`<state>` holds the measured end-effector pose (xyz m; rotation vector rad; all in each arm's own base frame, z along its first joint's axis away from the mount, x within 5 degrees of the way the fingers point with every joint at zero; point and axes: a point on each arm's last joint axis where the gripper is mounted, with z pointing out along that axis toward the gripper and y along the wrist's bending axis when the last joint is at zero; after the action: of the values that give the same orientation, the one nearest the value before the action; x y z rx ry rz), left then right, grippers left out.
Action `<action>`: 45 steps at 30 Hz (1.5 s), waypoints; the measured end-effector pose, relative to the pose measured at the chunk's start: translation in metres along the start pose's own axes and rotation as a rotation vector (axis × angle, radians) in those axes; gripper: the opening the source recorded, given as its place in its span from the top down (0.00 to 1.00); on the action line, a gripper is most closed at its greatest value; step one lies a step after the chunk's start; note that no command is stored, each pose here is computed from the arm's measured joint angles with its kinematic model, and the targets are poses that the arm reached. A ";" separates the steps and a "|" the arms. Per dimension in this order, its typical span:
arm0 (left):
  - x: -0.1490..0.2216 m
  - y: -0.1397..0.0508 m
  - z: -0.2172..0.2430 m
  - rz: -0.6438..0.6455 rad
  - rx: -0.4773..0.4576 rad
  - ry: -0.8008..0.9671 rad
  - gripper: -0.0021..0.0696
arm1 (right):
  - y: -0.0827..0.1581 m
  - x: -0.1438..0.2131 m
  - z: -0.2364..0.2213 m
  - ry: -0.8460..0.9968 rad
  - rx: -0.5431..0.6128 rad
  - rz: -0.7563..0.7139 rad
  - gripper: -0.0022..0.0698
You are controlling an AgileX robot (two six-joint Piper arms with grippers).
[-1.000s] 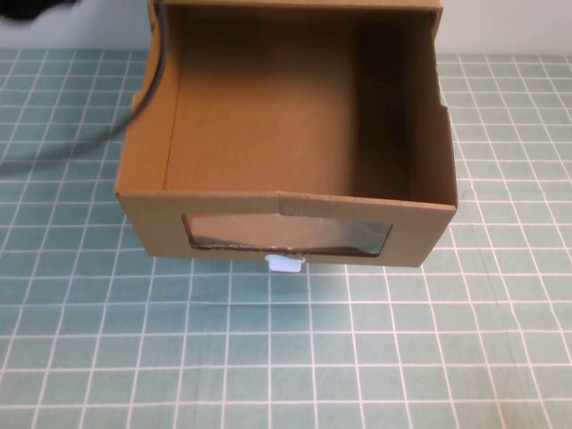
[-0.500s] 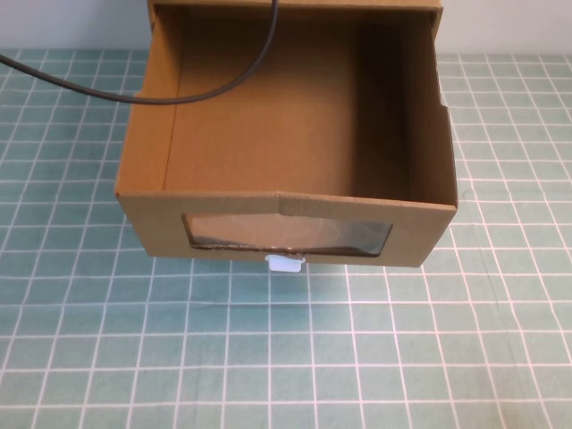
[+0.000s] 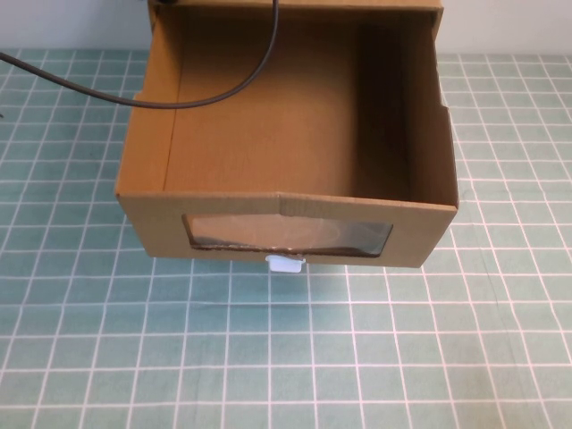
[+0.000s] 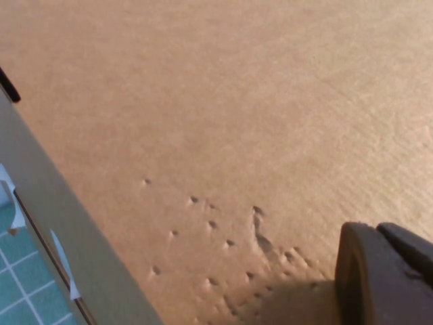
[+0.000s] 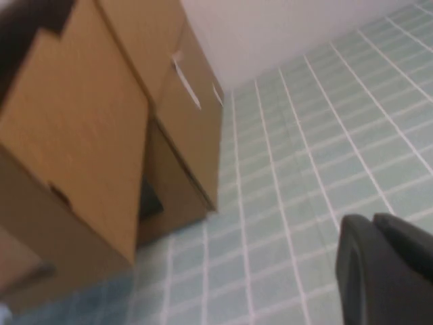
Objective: Close the shoe box
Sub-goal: Close the shoe box with your right arm
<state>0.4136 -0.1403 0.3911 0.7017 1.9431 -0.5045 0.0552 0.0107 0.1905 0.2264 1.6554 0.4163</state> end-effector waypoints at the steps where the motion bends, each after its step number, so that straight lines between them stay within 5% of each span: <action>1: 0.000 0.000 0.000 0.000 0.000 0.000 0.98 | 0.001 -0.004 0.000 -0.039 -0.008 0.065 0.99; 9: 0.000 0.000 0.000 0.000 0.000 0.000 0.98 | 0.003 -0.015 -0.002 -0.123 -0.032 0.236 0.99; 13: 0.000 0.000 0.000 0.000 0.000 0.000 0.98 | 0.027 -0.033 -0.004 0.079 -0.104 0.226 0.99; 20: 0.000 0.000 0.000 0.000 0.000 0.000 0.98 | 0.060 -0.077 0.024 0.647 -0.092 0.005 0.99; 26: 0.000 0.000 0.000 0.000 0.000 0.000 0.98 | 0.071 -0.107 0.072 0.864 -0.114 -0.110 0.99; 30: 0.000 0.000 0.000 0.000 0.000 0.000 0.98 | 0.093 -0.117 0.098 0.914 -0.210 -0.161 0.99; 36: 0.000 0.000 0.000 0.000 0.000 0.000 0.98 | 0.157 -0.116 0.116 0.872 -0.400 -0.254 0.99; 45: 0.000 0.000 0.000 -0.002 0.000 0.000 0.98 | 0.212 -0.091 0.159 0.801 -0.465 -0.259 0.99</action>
<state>0.4136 -0.1403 0.3912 0.6999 1.9435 -0.5056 0.2041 0.1912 0.3443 -0.5691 2.2600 0.7353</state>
